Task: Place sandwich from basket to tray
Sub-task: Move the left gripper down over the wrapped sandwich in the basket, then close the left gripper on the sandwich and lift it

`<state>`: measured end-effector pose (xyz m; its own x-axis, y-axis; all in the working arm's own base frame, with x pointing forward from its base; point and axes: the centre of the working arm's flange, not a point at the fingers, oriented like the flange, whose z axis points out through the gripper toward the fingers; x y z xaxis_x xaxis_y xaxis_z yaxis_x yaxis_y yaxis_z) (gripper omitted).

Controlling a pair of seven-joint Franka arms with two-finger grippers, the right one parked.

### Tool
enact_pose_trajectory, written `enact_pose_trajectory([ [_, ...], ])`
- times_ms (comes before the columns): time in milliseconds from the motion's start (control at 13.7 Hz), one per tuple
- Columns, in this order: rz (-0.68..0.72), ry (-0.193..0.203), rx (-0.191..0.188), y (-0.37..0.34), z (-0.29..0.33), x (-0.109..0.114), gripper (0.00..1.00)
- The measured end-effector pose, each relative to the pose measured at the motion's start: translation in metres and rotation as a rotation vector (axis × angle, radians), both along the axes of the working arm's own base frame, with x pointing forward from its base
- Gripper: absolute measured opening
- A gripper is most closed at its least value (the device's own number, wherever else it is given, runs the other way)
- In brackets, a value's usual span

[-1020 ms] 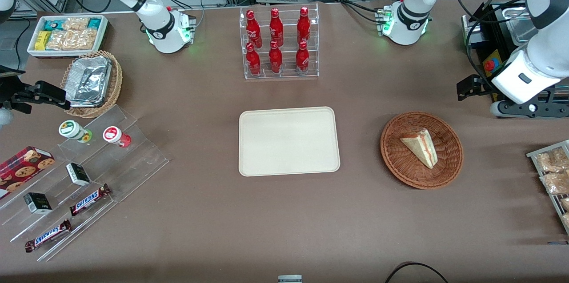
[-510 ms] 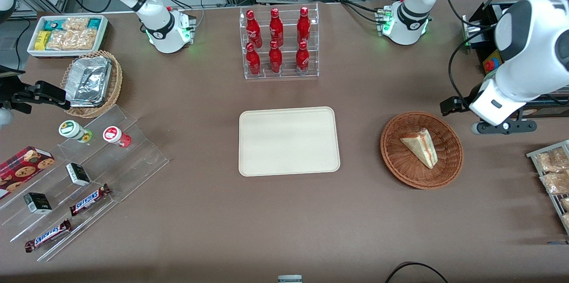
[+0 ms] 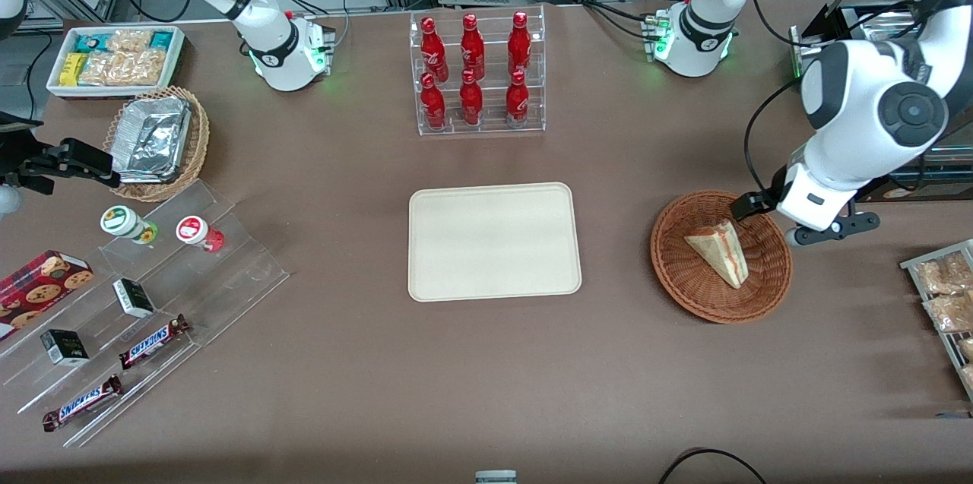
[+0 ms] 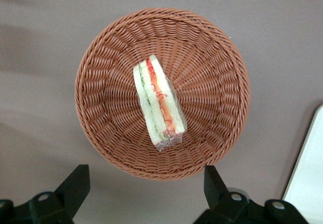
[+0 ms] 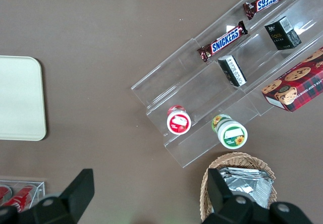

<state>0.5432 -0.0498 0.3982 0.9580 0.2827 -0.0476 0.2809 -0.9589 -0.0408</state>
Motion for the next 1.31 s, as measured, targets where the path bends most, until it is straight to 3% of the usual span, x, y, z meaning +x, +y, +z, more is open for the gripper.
enact_pose_trajectory([
  [291, 0.184, -0.049, 0.000, 0.000, -0.028, -0.008, 1.00],
  [510, 0.281, -0.060, 0.000, 0.000, -0.047, -0.010, 1.00],
  [1311, 0.326, -0.090, -0.017, -0.002, -0.110, -0.003, 1.00],
])
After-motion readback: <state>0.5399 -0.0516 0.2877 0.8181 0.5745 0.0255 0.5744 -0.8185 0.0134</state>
